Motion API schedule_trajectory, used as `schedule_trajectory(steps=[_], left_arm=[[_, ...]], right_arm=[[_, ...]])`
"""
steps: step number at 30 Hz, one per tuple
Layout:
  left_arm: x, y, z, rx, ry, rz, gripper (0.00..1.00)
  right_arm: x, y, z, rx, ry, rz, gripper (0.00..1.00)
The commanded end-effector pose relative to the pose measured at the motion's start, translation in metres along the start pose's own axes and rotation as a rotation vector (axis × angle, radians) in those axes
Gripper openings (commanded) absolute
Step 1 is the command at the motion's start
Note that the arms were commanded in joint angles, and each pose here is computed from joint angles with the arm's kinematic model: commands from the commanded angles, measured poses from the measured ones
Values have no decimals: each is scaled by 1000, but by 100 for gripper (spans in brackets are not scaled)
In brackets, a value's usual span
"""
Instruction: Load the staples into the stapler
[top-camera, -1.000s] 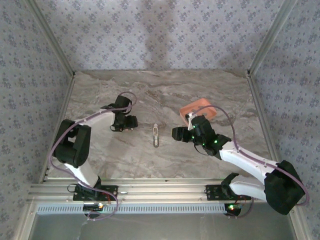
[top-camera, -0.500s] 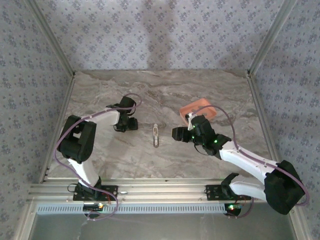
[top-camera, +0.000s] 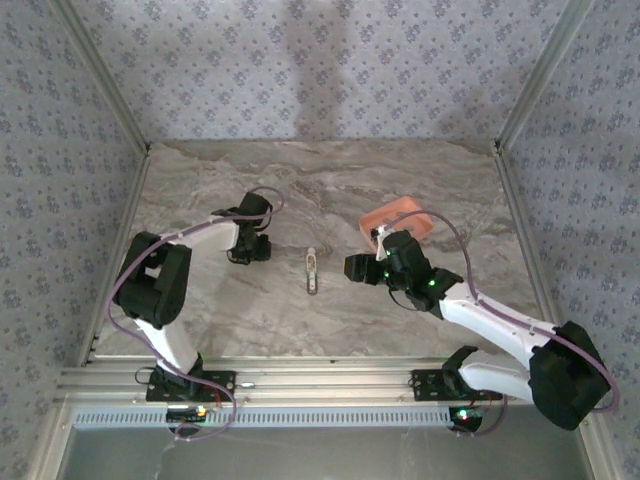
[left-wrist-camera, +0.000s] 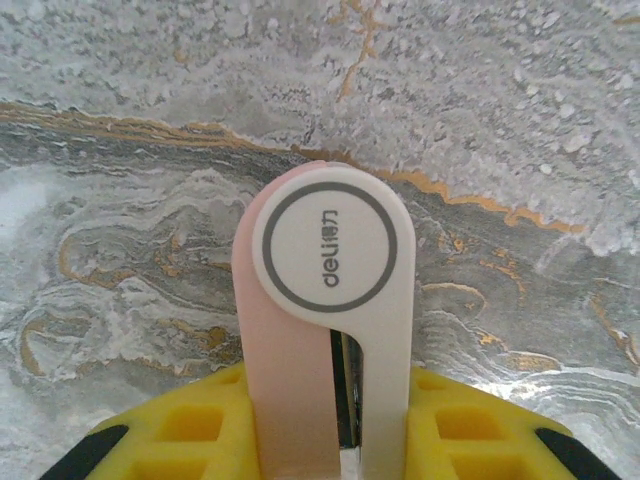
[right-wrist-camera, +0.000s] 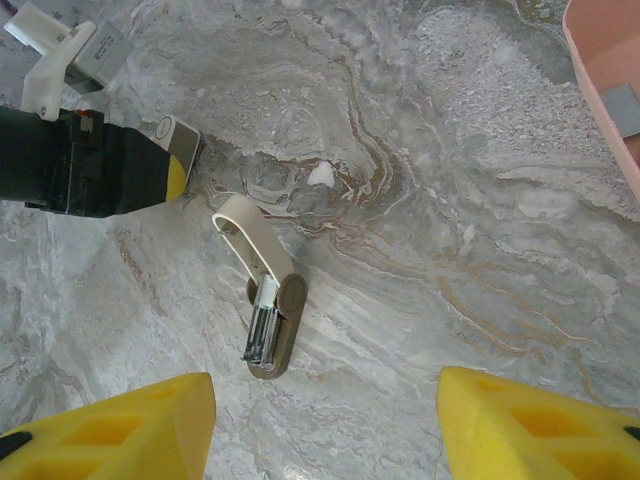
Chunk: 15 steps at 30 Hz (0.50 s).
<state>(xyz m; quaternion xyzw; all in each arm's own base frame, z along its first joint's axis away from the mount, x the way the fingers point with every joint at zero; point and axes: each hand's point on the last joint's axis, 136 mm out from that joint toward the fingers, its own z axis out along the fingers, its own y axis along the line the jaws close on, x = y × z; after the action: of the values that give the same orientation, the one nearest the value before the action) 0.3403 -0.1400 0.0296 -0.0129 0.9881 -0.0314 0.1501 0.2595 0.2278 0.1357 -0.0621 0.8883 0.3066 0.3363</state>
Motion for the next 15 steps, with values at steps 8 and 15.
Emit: schedule_trajectory(steps=[8, 15], left_arm=[[-8, -15, -60, 93, -155, 139, 19], [-5, -50, -124, 322, -377, 430, 19]], right_arm=[[-16, 10, -7, -66, -26, -3, 62], [-30, 23, -8, -158, -34, -20, 62]])
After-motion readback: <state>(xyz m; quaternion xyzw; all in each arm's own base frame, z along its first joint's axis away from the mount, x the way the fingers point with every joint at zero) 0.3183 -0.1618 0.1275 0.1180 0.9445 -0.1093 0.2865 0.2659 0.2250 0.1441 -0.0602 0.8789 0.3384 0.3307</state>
